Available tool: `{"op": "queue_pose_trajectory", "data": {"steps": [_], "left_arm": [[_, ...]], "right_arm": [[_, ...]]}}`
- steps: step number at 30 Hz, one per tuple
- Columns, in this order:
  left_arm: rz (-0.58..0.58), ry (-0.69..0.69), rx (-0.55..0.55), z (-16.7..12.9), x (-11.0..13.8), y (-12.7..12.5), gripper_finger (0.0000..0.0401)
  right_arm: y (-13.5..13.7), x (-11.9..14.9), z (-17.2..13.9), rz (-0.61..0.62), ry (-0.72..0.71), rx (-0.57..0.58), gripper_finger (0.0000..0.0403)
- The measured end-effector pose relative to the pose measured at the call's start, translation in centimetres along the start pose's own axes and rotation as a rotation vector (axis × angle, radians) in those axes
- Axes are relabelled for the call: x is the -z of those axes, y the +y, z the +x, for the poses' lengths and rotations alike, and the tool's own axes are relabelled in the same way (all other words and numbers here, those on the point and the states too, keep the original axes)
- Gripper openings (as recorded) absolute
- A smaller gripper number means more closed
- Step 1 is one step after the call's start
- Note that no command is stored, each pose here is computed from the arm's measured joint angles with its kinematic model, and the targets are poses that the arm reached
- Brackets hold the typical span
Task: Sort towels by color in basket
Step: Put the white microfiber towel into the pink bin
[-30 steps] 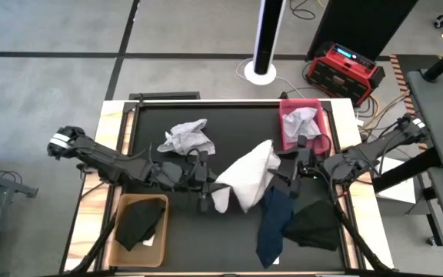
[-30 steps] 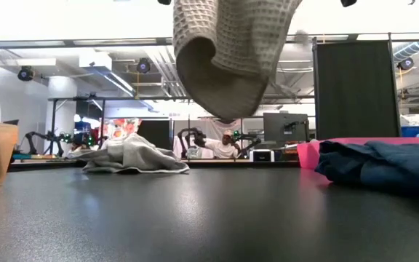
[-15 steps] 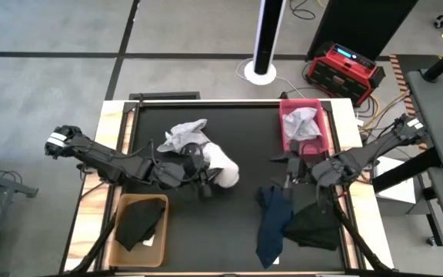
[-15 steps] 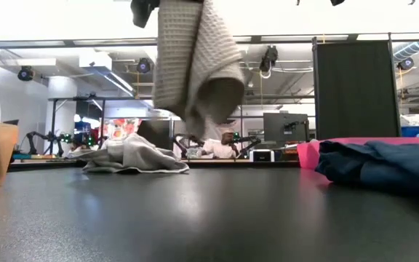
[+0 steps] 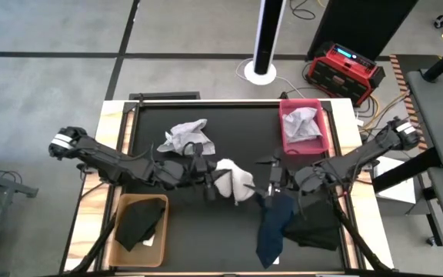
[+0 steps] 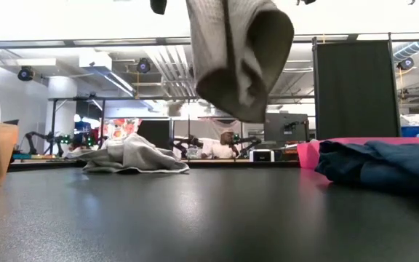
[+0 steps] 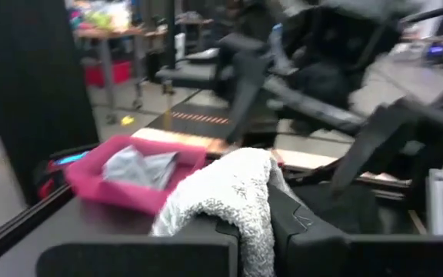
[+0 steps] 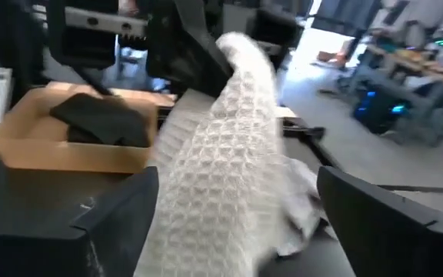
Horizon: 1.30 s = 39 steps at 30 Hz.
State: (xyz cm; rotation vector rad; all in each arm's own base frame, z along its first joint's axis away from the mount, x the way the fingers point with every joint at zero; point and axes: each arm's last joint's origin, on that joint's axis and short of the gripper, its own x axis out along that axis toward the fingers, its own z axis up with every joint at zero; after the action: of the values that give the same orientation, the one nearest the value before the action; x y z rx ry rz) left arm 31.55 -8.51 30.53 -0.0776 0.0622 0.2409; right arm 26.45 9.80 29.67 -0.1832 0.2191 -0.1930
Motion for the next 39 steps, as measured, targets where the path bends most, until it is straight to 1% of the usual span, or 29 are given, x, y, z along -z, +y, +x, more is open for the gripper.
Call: {"op": "queue_pose_trajectory", "data": {"steps": [3, 5, 7, 9, 12, 15, 18, 19, 21, 24, 26, 28, 30, 32, 34, 37, 39], "left_arm": [[0.015, -0.033, 0.059, 0.3, -0.1, -0.3, 0.0], [0.039, -0.041, 0.089, 0.4, 0.0, -0.5, 0.0], [0.061, -0.046, 0.121, 0.5, 0.1, -0.7, 0.0], [0.075, -0.053, 0.135, 0.6, 0.2, -0.8, 0.0], [0.097, -0.053, 0.149, 0.7, 0.2, -0.8, 0.0], [0.113, -0.055, 0.15, 0.7, 0.2, -0.8, 0.0], [0.116, -0.063, 0.152, 0.7, 0.1, -0.9, 0.0], [0.107, -0.066, 0.152, 0.7, 0.1, -0.9, 0.0], [0.096, -0.069, 0.148, 0.7, 0.1, -0.9, 0.0007], [0.106, -0.07, 0.144, 0.5, -0.1, -0.8, 0.0042], [0.117, -0.069, 0.144, 0.2, -0.4, -0.7, 0.0079], [0.131, -0.037, 0.139, -0.1, -0.5, -0.5, 0.012], [0.137, -0.017, 0.099, -0.2, -0.4, -0.2, 0.0162], [0.137, -0.015, 0.002, -0.3, -0.5, 0.1, 0.02], [0.156, -0.005, -0.073, -0.5, -0.6, 0.4, 0.0233], [0.166, 0.014, -0.133, -0.8, -0.7, 0.8, 0.0268], [0.171, 0.022, -0.168, -0.9, -0.7, 0.9, 0.0281]], "right_arm": [[0.1, -0.1, 1.0, 0.012, 0.007, -0.081, 0.0354], [0.1, -0.2, 1.5, 0.018, 0.014, -0.088, 0.0346], [0.2, -0.3, 1.9, 0.014, 0.022, -0.087, 0.0328], [0.3, -0.3, 2.1, -0.005, 0.024, -0.092, 0.0299], [0.6, -0.7, 2.4, -0.012, 0.016, -0.142, 0.0233], [0.9, -1.0, 2.6, -0.018, 0.008, -0.183, 0.0145], [1.0, -1.1, 2.8, -0.042, 0.004, -0.189, 0.005], [1.0, -1.2, 2.8, -0.053, 0.0, -0.188, 0.0032], [0.8, -1.3, 2.7, -0.044, -0.004, -0.179, 0.0023], [0.4, -1.4, 2.5, -0.022, 0.013, -0.172, 0.0016], [0.0, -1.5, 2.1, -0.005, 0.022, -0.169, 0.0015], [-0.5, -1.6, 1.8, 0.015, 0.032, -0.161, 0.0015], [-0.9, -1.6, 1.4, 0.024, 0.057, -0.142, 0.0015], [-1.5, -1.6, 1.1, 0.027, 0.082, -0.081, 0.0015], [-2.2, -1.4, 0.6, 0.014, 0.118, 0.02, 0.0015], [-3.4, -1.2, -0.3, -0.002, 0.166, 0.165, 0.0014], [-4.4, -1.2, -0.8, 0.003, 0.184, 0.238, 0.0014]]}}
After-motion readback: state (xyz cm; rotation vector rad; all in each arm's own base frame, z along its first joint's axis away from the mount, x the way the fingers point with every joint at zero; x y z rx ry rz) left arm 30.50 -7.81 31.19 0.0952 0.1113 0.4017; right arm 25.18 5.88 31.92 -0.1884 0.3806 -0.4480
